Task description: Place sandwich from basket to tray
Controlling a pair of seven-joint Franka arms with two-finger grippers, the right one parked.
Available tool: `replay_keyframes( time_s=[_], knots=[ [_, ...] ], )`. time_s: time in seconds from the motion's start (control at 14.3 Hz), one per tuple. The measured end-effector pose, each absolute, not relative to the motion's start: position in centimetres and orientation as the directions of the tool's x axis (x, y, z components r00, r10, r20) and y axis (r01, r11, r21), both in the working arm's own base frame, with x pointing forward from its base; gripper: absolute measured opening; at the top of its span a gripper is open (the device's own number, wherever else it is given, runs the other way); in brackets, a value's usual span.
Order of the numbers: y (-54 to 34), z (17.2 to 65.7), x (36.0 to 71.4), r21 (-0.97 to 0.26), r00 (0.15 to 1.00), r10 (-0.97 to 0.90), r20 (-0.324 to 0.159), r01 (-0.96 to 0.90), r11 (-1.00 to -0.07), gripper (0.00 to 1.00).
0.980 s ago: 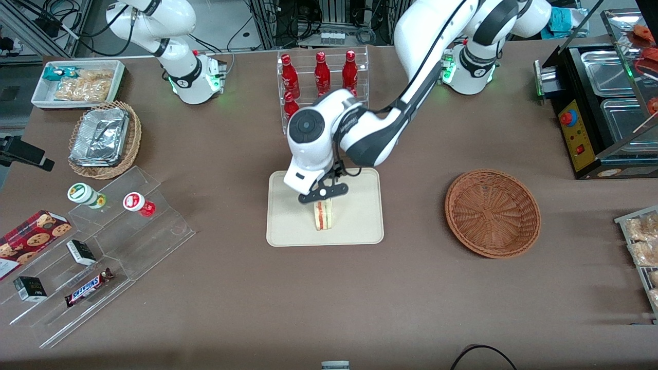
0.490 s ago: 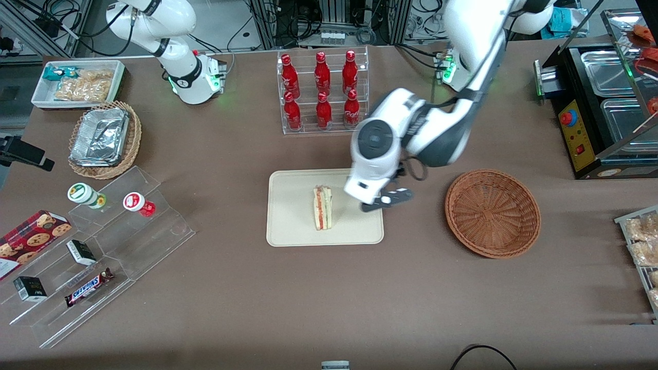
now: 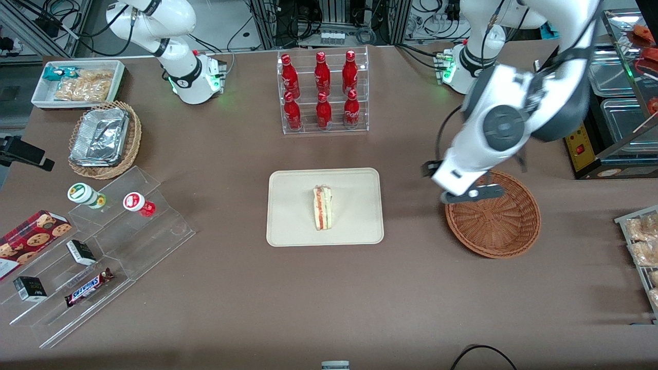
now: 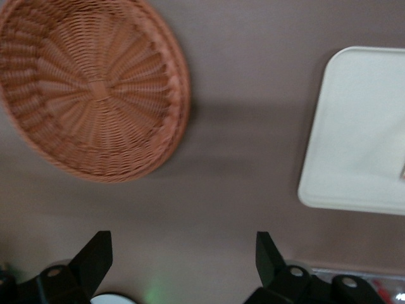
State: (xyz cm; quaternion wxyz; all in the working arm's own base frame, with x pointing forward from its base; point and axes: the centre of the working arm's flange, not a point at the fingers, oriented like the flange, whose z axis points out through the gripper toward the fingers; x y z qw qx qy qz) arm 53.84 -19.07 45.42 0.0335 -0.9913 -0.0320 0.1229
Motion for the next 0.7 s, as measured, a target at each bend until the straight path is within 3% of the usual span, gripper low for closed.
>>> replay_keyframes(
  time_s=[0.35,0.7],
  knots=[
    [-10.5,51.8,52.0,-0.029,0.965,-0.009,-0.263,-0.017,-0.999,1.00],
    [-5.5,58.1,51.2,0.005,0.987,-0.044,-0.153,-0.044,-0.999,1.00]
  ],
)
